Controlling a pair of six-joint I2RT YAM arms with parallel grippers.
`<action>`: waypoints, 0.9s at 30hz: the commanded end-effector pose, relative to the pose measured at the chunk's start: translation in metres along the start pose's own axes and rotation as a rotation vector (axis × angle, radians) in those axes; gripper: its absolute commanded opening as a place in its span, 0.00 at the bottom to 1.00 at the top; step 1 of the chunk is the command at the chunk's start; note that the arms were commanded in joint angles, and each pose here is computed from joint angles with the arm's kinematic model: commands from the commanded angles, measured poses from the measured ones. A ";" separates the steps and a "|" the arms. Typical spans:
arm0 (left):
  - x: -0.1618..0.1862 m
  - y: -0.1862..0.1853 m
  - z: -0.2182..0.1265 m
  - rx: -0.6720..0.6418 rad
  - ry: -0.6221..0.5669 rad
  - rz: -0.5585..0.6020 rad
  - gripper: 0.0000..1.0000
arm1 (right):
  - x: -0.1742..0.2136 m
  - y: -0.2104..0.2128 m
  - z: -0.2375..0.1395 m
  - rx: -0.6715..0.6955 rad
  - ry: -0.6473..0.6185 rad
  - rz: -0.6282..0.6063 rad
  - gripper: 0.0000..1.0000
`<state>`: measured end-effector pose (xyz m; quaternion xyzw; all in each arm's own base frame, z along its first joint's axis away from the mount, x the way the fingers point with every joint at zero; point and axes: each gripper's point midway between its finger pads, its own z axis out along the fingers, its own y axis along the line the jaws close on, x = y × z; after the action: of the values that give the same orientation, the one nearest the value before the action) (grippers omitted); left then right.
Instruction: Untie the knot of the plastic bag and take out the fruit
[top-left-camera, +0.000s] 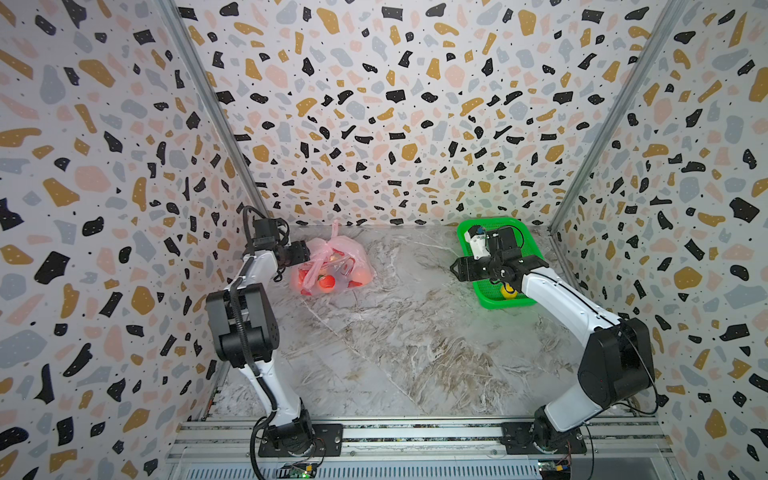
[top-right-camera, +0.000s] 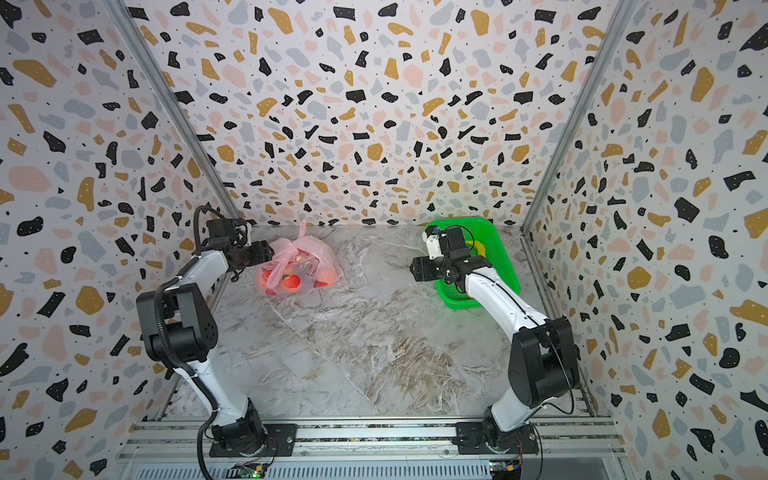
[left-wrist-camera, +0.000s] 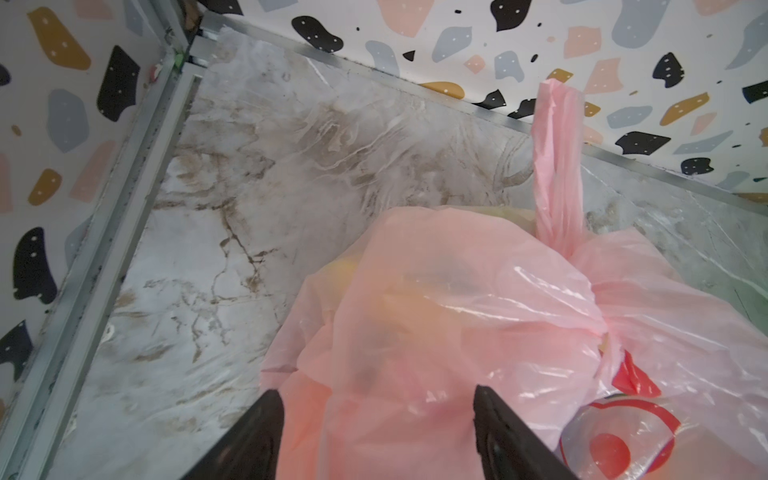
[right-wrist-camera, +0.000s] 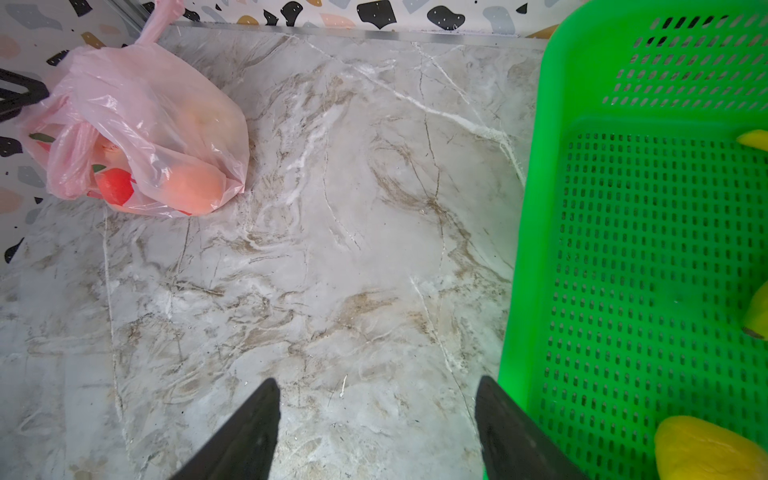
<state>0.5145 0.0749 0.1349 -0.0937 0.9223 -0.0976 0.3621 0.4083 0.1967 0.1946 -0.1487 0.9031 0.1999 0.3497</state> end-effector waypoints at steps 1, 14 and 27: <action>0.006 -0.013 0.003 0.068 -0.001 -0.010 0.69 | -0.017 0.007 -0.008 -0.016 -0.047 -0.021 0.75; 0.018 -0.024 -0.011 0.072 -0.026 -0.039 0.15 | -0.016 0.007 -0.015 -0.014 -0.066 -0.016 0.75; 0.076 -0.129 -0.050 0.283 0.050 0.068 0.00 | -0.005 0.012 -0.021 -0.037 -0.057 -0.015 0.75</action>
<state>0.4524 -0.0360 0.1419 -0.0297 0.9184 -0.1808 0.3506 0.4049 0.1976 0.1921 -0.1499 0.8996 0.2071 0.3540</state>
